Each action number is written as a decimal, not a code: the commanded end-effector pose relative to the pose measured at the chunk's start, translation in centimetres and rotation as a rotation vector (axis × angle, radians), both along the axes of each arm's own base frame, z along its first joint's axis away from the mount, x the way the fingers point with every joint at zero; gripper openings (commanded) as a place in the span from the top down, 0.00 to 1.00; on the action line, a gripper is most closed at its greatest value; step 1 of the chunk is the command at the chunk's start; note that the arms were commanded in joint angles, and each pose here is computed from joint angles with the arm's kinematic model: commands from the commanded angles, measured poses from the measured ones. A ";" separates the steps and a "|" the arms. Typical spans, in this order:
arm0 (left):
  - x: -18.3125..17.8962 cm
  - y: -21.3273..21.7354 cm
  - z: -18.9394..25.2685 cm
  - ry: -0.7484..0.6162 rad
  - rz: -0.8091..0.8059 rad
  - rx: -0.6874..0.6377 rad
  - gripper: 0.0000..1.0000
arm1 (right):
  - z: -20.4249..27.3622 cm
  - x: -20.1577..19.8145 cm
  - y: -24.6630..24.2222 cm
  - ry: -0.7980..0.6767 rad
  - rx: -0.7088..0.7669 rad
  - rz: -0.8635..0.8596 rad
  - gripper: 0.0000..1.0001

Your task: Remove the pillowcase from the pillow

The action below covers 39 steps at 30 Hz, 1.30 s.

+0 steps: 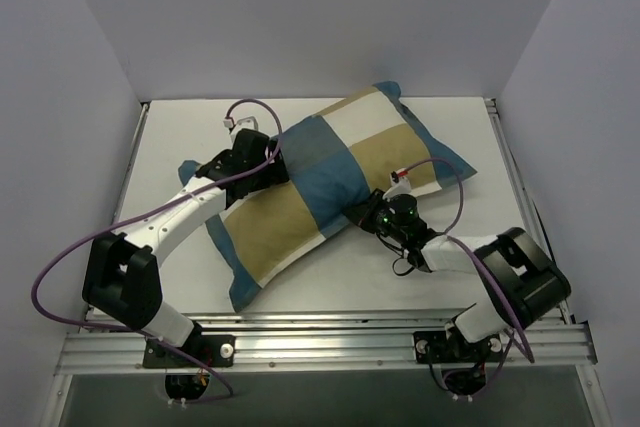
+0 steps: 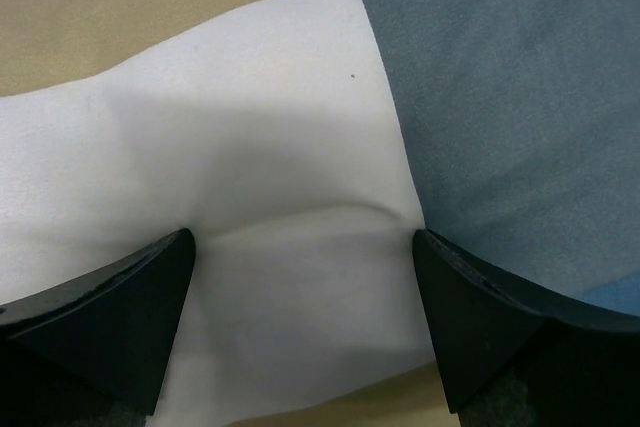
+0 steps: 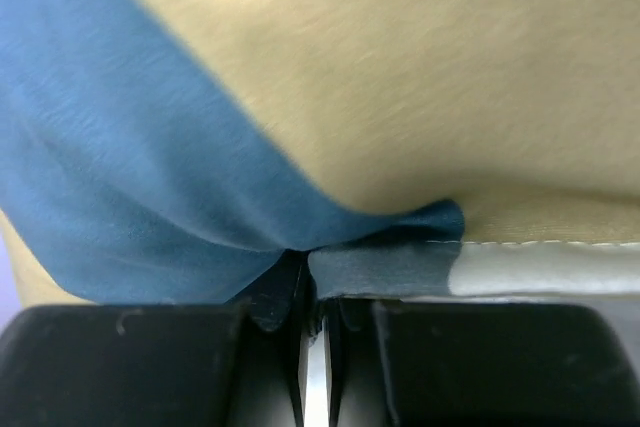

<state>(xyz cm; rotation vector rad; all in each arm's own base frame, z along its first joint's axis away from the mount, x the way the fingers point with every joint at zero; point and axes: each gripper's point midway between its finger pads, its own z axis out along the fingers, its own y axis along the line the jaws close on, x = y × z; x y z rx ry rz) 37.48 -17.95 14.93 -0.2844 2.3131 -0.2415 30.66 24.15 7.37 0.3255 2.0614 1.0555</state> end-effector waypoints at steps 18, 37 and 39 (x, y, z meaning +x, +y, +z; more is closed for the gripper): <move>-10.9 -13.8 8.1 0.076 -0.429 -0.390 0.00 | 27.7 0.6 -1.9 -0.408 -0.310 0.101 1.00; -13.1 0.0 8.4 0.011 -0.181 -0.260 0.06 | 20.8 1.6 -0.7 -0.243 -0.507 0.090 0.20; -12.2 -0.9 7.8 0.022 -0.195 -0.261 0.06 | 20.6 1.3 -2.5 -0.222 -0.547 0.032 0.16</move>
